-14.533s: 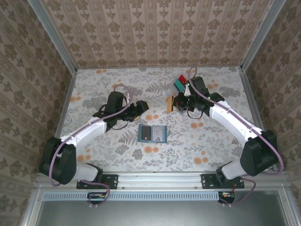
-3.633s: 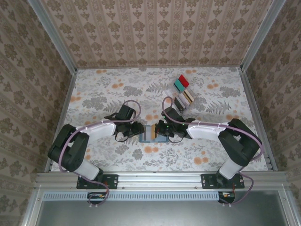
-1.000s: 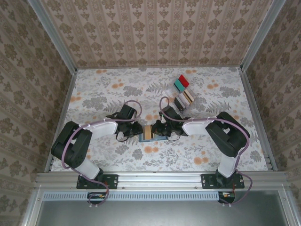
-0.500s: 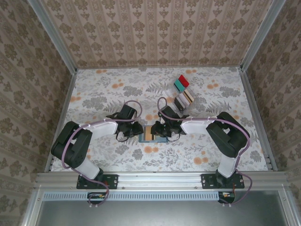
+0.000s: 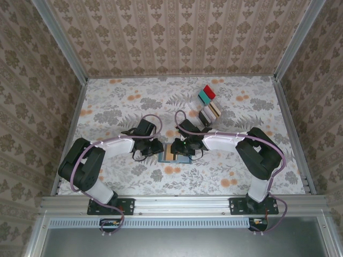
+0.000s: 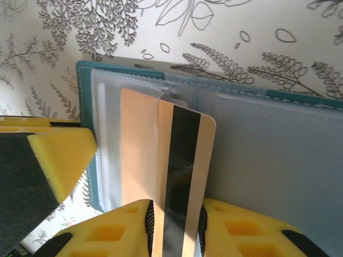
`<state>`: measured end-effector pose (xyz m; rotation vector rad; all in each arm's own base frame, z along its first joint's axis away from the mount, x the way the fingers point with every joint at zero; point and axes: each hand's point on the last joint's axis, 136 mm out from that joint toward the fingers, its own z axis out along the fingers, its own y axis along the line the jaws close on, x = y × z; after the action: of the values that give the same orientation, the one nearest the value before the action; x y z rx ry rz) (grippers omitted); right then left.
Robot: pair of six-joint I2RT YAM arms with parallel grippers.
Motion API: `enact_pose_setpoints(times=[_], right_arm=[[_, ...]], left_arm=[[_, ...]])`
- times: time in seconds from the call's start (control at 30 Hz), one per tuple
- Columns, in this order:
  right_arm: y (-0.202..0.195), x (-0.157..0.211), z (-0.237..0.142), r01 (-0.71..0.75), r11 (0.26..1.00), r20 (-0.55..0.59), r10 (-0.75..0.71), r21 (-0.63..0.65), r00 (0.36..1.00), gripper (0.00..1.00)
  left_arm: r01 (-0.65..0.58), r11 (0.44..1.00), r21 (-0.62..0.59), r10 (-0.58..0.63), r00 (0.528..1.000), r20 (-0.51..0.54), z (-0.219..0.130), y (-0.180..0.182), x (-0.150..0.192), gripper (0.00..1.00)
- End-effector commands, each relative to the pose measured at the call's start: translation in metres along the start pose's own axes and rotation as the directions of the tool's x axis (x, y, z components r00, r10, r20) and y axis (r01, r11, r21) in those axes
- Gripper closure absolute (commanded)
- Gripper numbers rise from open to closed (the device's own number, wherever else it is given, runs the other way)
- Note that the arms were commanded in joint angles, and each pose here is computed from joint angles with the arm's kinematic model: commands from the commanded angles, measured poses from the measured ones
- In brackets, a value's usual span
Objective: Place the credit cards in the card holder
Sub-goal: Insert the credit card into the card slot.
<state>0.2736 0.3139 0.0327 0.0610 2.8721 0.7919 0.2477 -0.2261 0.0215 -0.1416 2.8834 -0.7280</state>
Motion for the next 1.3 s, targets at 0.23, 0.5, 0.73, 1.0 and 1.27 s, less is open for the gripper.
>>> enact_pose_setpoints(times=[0.23,0.5,0.73,1.0,1.27], right_arm=[[-0.001,-0.001,-0.003,0.025,0.998,0.005,-0.025,0.05,1.0,0.76],[0.014,-0.001,0.008,0.049,0.999,-0.016,-0.049,0.001,0.999,0.81],[0.025,-0.003,0.011,0.047,0.997,-0.016,-0.048,-0.058,0.999,0.81],[0.038,-0.002,0.013,0.026,0.991,-0.024,-0.029,-0.131,0.999,0.79],[0.022,-0.007,-0.006,0.052,0.998,0.031,-0.051,-0.029,0.998,0.73]], left_arm=[[-0.003,1.0,0.007,0.003,1.0,-0.02,0.003,-0.005,0.001,0.76],[-0.005,1.0,0.011,0.005,1.0,-0.022,0.003,-0.005,0.003,0.76],[-0.005,1.0,0.018,0.005,1.0,-0.012,0.0,-0.007,0.002,0.74],[0.002,1.0,0.017,-0.002,1.0,0.005,-0.004,-0.006,0.002,0.72],[0.005,1.0,0.005,-0.005,1.0,0.027,-0.009,-0.004,0.001,0.67]])
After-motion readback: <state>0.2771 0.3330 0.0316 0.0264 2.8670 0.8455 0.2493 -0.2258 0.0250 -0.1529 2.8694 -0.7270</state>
